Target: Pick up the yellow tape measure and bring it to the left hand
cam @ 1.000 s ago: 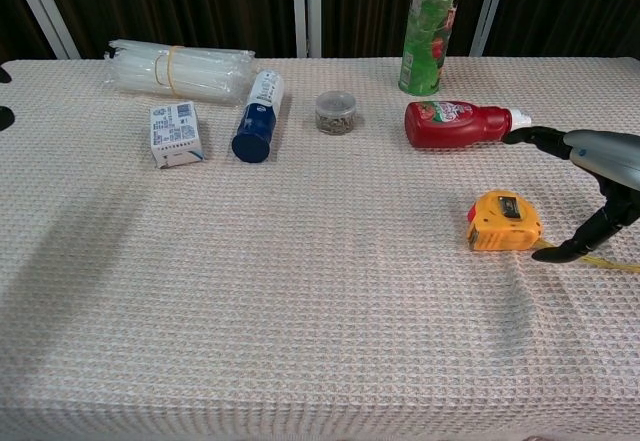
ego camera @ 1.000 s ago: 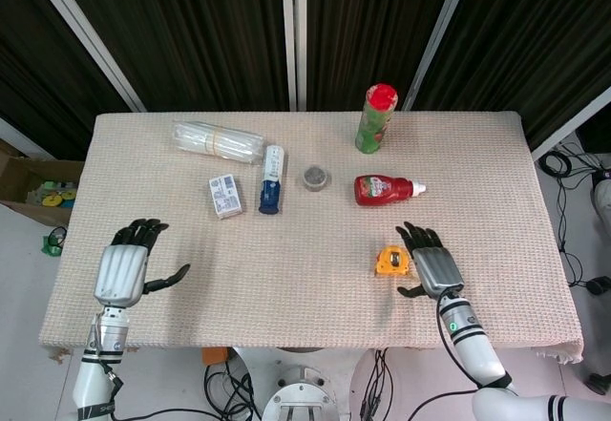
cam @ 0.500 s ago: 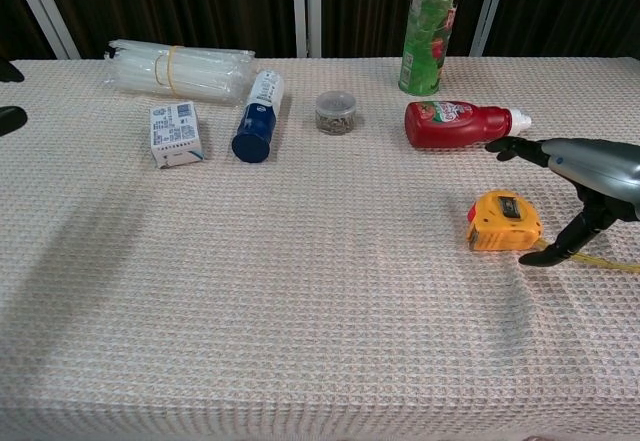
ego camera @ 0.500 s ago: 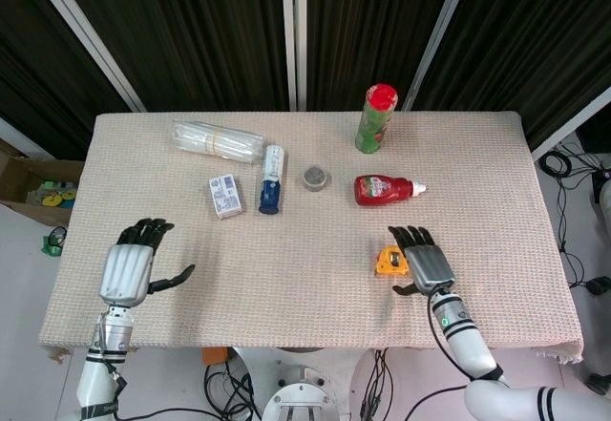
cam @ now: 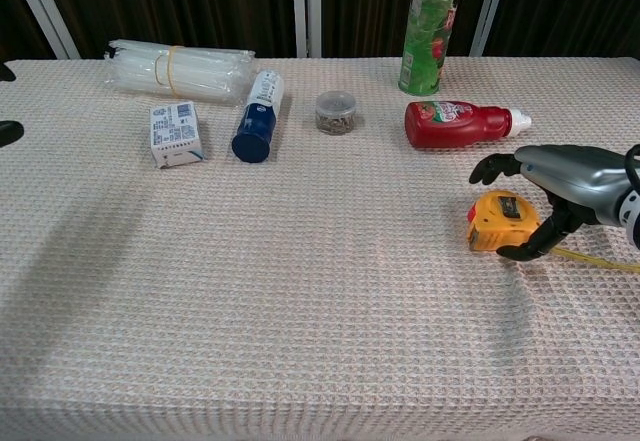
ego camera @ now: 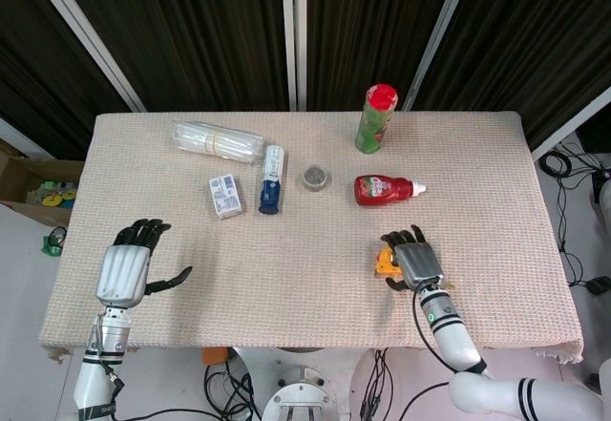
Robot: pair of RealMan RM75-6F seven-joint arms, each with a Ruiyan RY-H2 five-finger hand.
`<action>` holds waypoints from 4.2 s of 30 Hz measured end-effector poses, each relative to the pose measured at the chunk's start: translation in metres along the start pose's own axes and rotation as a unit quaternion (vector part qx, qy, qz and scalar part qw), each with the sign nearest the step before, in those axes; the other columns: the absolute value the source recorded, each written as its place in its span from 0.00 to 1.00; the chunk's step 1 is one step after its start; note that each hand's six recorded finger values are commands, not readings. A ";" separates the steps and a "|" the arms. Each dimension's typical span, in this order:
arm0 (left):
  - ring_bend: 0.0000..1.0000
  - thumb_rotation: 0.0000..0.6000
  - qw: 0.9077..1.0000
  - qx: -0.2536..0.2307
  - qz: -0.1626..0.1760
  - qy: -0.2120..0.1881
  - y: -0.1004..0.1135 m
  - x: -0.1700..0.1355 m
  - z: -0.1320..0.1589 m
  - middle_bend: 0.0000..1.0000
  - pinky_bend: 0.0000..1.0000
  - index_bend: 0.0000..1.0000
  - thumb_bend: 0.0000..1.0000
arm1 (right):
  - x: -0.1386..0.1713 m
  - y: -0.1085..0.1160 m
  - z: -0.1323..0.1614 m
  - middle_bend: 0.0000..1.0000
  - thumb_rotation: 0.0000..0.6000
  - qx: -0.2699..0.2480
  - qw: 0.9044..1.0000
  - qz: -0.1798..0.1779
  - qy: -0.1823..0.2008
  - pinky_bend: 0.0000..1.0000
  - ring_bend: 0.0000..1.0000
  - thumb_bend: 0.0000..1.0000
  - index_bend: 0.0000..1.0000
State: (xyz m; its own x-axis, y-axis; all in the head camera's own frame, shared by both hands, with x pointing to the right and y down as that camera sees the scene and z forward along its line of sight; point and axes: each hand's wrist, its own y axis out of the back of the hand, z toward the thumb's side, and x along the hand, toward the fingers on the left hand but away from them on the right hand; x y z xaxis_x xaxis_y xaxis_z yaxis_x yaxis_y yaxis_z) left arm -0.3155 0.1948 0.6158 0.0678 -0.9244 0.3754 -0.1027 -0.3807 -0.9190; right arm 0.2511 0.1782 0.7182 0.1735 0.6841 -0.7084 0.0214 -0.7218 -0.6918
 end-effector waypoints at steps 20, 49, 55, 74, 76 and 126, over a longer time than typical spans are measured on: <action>0.15 0.24 1.000 -0.004 -0.001 -0.002 -0.002 0.001 0.001 0.20 0.26 0.24 0.13 | -0.001 -0.001 -0.001 0.33 1.00 0.002 1.000 0.002 -0.012 0.12 0.28 0.32 0.42; 0.18 0.48 0.993 -0.032 0.101 -0.059 0.052 0.036 0.045 0.25 0.27 0.27 0.20 | -0.028 0.042 0.112 0.48 1.00 -0.423 0.892 -0.117 0.109 0.29 0.44 0.43 0.63; 0.26 0.70 0.989 -0.051 0.116 -0.081 0.071 0.053 0.071 0.30 0.35 0.33 0.23 | -0.040 0.041 0.146 0.48 1.00 -0.515 0.838 -0.118 0.139 0.29 0.44 0.44 0.63; 0.41 0.97 0.981 -0.075 0.102 -0.150 0.059 0.081 0.147 0.46 0.50 0.48 0.26 | -0.055 0.055 0.191 0.47 1.00 -0.610 0.766 -0.118 0.167 0.29 0.44 0.45 0.63; 0.41 0.97 0.980 -0.076 0.101 -0.153 0.057 0.081 0.151 0.47 0.50 0.48 0.26 | -0.056 0.055 0.193 0.47 1.00 -0.610 0.766 -0.116 0.167 0.29 0.44 0.45 0.63; 0.46 0.63 0.979 -0.020 0.135 -0.150 0.065 0.096 0.153 0.52 0.56 0.53 0.50 | -0.054 0.049 0.202 0.47 1.00 -0.602 0.770 -0.102 0.183 0.29 0.44 0.45 0.63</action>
State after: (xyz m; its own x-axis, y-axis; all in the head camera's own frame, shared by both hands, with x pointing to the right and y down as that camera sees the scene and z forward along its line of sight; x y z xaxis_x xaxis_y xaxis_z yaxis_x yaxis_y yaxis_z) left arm -0.1637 0.0850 0.5732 0.3208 -0.9452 0.0608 -0.1950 -0.1287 -0.9723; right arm 0.0435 0.1271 0.6943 0.3072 0.8796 -0.3632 0.9447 -0.3280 0.0048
